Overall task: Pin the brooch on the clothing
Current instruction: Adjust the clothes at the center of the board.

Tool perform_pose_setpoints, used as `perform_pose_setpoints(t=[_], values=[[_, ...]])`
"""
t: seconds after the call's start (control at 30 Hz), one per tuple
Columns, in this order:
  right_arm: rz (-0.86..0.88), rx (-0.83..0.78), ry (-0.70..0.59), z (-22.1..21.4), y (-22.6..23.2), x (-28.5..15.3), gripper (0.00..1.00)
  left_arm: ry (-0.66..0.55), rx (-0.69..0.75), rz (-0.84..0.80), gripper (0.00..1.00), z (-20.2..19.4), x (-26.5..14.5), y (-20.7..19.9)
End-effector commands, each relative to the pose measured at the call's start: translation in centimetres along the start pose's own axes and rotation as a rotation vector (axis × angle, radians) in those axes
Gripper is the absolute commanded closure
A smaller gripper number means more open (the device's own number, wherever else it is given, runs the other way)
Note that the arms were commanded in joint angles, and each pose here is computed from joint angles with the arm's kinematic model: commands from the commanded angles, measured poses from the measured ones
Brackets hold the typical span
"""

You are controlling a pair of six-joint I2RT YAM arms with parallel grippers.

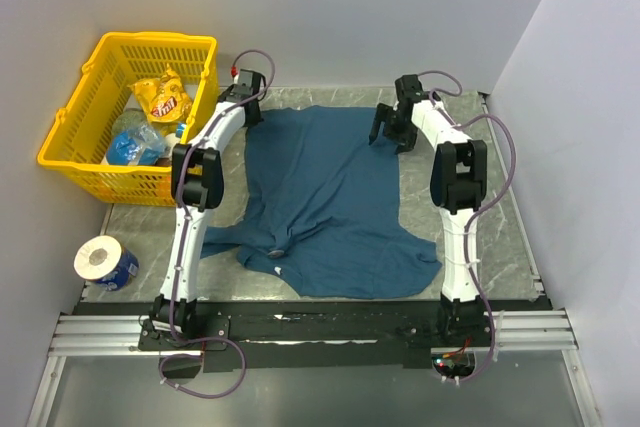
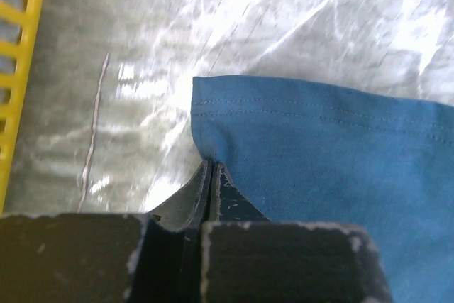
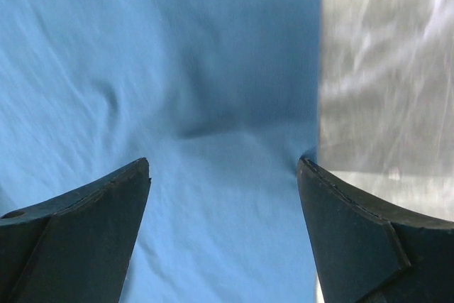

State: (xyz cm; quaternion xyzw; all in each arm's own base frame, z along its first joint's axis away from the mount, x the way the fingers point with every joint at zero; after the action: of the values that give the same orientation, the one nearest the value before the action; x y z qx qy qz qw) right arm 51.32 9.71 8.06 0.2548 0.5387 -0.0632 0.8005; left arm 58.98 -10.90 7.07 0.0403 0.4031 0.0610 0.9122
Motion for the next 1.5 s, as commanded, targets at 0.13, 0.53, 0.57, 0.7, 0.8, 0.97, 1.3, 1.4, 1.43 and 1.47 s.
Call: perform_pose_setpoints(t=[0.13,0.53,0.57,0.7,0.8,0.97,1.3,1.4,1.43,1.47], values=[[0.085,-0.100,-0.118,0.0,1.0,-7.6,0.07,-0.313,-0.022,-0.033,0.99,7.1,0.1,-0.9],[0.198,-0.477,-0.168,-11.8,6.5,-17.1,0.08,-0.655,0.160,-0.355,0.04,11.6,-19.0,-9.8],[0.211,-0.529,-0.137,-13.9,6.5,-16.9,0.11,-0.675,0.131,-0.371,0.04,12.2,-22.7,-9.0],[0.322,-0.694,-0.059,-22.1,8.0,-18.4,0.59,-0.556,0.067,-0.402,0.04,8.4,-27.7,-6.9],[0.412,-0.760,0.021,-27.4,8.2,-18.0,1.00,-0.476,-0.021,-0.399,0.03,3.9,-30.3,-4.4],[0.348,-0.926,0.107,-35.1,8.3,-15.2,1.00,-0.314,-0.104,-0.394,0.03,-5.5,-32.0,-0.9],[0.172,-1.070,0.158,-40.8,8.4,-10.4,1.00,-0.069,-0.256,-0.293,0.04,-17.9,-32.8,3.6],[0.111,-1.108,0.220,-41.9,6.9,-9.8,1.00,-0.058,-0.302,-0.295,0.04,-19.4,-32.9,4.2],[0.095,-1.121,0.243,-42.2,6.3,-9.9,1.00,-0.047,-0.304,-0.292,0.04,-19.9,-32.7,4.3],[0.075,-1.133,0.265,-42.5,5.5,-9.9,1.00,-0.042,-0.310,-0.293,0.04,-20.0,-32.7,4.4]])
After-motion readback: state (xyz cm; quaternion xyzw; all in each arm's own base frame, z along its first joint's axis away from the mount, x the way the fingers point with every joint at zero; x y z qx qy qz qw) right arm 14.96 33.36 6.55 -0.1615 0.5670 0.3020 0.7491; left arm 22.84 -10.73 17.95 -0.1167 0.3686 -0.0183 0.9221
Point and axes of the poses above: each gripper's point midway between its finger pads, its own x axis out along the fingers, its own y axis along the line the jaws close on, z = x × y, the point moved 5 cm from there along -x, back along the fingers, and after that the axes turned 12 degrees about x, right-handed, at the moved point
